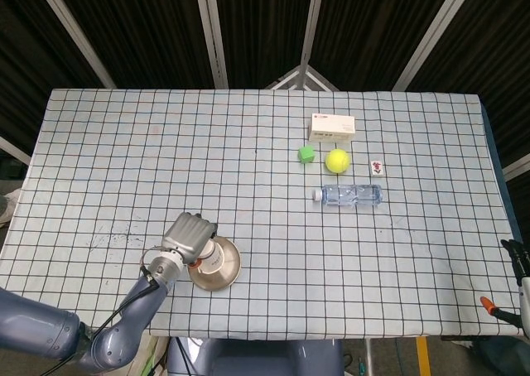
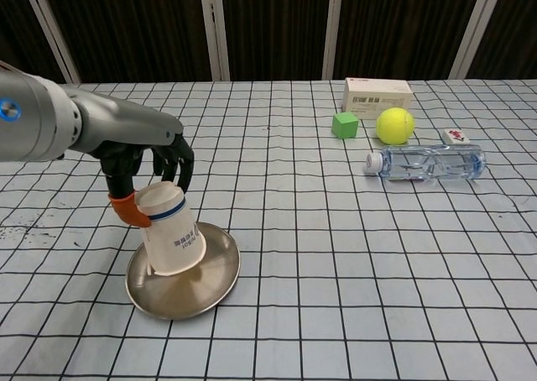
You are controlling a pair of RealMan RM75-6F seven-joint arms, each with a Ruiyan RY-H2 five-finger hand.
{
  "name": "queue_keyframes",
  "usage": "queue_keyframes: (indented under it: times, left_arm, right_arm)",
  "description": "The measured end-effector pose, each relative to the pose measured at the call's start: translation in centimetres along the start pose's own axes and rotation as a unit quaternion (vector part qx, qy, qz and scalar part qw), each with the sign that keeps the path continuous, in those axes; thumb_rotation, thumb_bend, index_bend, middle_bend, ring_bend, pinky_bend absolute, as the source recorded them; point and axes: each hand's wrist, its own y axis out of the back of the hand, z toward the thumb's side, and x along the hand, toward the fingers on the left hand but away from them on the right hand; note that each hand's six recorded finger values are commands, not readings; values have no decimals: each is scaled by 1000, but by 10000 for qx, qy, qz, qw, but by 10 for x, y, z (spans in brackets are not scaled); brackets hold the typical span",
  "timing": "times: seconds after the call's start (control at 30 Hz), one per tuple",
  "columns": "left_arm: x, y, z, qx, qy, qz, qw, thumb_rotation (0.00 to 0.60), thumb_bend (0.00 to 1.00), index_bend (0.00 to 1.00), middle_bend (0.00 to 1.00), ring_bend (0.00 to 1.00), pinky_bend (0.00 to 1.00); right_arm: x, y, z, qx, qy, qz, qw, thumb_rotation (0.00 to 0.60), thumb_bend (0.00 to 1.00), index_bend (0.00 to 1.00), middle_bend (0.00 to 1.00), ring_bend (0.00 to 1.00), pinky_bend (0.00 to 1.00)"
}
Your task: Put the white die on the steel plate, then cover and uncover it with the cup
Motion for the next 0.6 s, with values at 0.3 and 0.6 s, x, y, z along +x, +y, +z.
queue_keyframes:
  times: [0.3,0.6]
  left_arm:
    - [6,-13,3,-6,-108,-51,9999,600,467,446,422,256,329]
    - [8,-17,8,3,-235,16,9997,600,466,447,422,256,329]
  right_arm:
    - [0,1,-1,-23,-19,-16,10000,600,41,124,141,145,139]
    - [0,2,-1,-52,-13,-16,10000,600,41,124,140,145,139]
